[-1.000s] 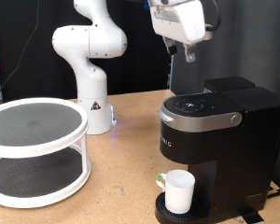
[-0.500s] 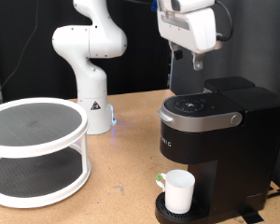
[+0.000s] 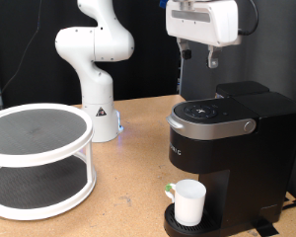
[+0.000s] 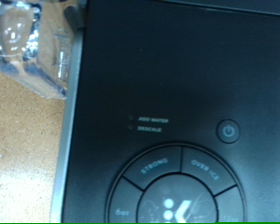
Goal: Make a cup of coffee with the keurig machine
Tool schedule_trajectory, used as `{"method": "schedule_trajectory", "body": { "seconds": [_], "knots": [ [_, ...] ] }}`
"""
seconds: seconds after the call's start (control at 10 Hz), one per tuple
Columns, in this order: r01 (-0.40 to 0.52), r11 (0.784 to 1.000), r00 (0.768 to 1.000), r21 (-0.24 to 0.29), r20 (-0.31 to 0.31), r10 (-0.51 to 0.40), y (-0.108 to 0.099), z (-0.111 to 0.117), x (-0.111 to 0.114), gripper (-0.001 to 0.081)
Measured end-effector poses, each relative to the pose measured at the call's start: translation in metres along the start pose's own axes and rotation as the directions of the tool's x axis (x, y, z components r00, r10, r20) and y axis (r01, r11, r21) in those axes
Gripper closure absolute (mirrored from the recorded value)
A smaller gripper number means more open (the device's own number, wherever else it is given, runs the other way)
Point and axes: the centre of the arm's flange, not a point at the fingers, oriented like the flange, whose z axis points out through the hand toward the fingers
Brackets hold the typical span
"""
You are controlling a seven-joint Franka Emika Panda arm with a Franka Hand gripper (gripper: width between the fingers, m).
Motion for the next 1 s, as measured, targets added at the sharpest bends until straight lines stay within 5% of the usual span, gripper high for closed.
{"method": "schedule_trajectory", "body": {
  "seconds": [1.0],
  "knots": [
    [-0.014, 1.0, 1.0, 0.004, -0.003, 0.014, 0.029, -0.001, 0.023, 0.0003]
  ]
}}
